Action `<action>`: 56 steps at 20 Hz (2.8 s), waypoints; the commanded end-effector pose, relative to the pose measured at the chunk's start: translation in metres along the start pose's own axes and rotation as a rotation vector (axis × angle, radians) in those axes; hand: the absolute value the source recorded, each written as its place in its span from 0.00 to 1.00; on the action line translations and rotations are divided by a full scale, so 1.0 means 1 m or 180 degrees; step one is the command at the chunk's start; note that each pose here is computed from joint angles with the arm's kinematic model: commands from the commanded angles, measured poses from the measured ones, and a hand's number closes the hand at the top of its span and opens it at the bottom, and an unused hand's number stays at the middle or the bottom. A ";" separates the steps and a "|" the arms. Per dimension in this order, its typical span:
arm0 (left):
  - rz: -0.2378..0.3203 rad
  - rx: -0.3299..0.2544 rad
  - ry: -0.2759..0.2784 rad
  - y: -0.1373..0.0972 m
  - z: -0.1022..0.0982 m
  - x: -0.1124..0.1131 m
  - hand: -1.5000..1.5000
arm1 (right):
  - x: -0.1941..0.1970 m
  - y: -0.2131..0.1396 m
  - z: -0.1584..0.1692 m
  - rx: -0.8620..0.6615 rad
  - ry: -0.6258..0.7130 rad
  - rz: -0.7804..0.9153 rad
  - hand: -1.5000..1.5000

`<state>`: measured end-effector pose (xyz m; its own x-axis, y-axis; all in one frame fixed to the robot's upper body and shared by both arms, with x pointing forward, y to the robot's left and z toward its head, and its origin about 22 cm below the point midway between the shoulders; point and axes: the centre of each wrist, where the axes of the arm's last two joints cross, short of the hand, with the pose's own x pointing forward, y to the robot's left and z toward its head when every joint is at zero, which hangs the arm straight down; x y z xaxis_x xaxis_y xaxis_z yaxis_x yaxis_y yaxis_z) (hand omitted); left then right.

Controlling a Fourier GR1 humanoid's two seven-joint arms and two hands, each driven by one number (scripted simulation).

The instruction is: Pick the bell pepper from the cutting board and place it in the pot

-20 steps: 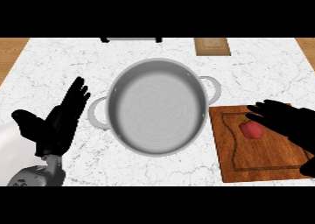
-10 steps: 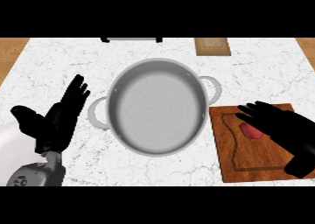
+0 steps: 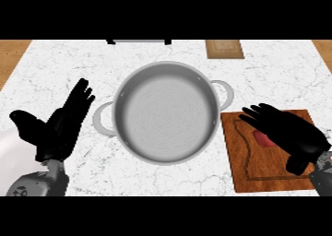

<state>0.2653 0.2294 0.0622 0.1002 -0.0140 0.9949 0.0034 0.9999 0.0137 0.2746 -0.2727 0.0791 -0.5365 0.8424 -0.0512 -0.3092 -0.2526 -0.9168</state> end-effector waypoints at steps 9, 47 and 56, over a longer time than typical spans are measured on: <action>-0.0043 0.0014 -0.0003 0.008 -0.001 0.007 0.50 | -0.005 0.023 -0.038 0.0269 0.0232 0.0285 0.00; -0.0048 0.0093 0.0054 0.002 0.006 0.003 0.50 | 0.156 -0.046 0.059 -0.1690 0.2222 -0.1639 1.00; -0.0051 0.0036 0.0014 0.001 0.003 -0.003 0.50 | 0.198 -0.114 0.115 -0.2634 0.1553 -0.1365 1.00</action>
<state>0.2611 0.2295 0.0625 0.1039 -0.0238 0.9943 -0.0071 0.9997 0.0246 0.1375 -0.1354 0.1904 0.0333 0.9442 0.3277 0.2599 0.3084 -0.9151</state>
